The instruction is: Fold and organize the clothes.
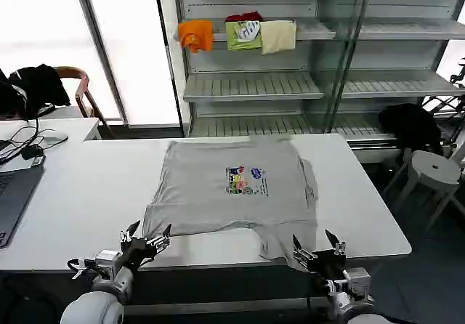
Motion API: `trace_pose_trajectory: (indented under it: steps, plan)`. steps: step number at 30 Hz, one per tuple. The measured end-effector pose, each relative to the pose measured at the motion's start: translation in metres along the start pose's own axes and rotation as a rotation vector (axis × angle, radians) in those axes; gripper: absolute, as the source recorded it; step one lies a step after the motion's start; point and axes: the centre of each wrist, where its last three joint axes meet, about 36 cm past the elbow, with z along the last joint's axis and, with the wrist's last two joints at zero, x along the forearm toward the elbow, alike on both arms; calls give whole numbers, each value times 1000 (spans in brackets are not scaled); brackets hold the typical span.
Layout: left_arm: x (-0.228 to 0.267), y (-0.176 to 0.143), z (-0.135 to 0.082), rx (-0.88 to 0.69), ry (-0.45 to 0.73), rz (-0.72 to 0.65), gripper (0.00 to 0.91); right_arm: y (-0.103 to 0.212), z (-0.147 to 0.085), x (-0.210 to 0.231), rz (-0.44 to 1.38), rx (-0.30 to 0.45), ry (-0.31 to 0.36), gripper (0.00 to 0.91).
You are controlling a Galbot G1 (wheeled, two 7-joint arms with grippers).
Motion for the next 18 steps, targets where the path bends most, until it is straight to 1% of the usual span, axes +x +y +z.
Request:
trace_pose_trajectory:
  steps: [2,3,4,5,6,7,8,10,11,12,13,14,16,17,18]
  plan:
    - [-2,1,3,-1,5,-6,907,1,4,-3,0,1,13,907]
    - [-3,2,4,-2,8,-9,907,2,6,-4,0,2,19,846]
    - [-4,3,6,-3,10,-11,907,3,8,-5,-1,3,26,756]
    - [-5,3,7,-3,12,-12,907,3,10,-6,-1,4,33,605]
    - [-6,4,9,-4,14,-14,907,4,12,-7,-1,6,37,524]
    - [-7,5,10,-4,16,-15,907,4,13,-8,-1,8,39,373]
    - [-8,6,11,-4,18,-16,907,4,14,-8,-1,10,43,262]
    - [-10,7,14,-4,22,-17,907,3,17,-9,3,13,50,171]
    - [-11,7,15,-3,25,-17,887,4,18,-10,4,15,53,40]
    - [-12,7,16,-2,27,-18,776,4,19,-10,4,15,57,0]
    - [-13,8,17,-2,28,-18,705,4,20,-10,4,16,59,0]
    - [-14,8,18,0,30,-18,514,4,20,-11,3,16,61,0]
    - [-15,9,20,2,31,-16,312,4,21,-11,3,16,63,0]
    - [-16,9,21,3,32,-15,121,4,21,-11,2,15,64,0]
    - [-16,9,22,4,31,-14,81,4,22,-11,2,15,65,0]
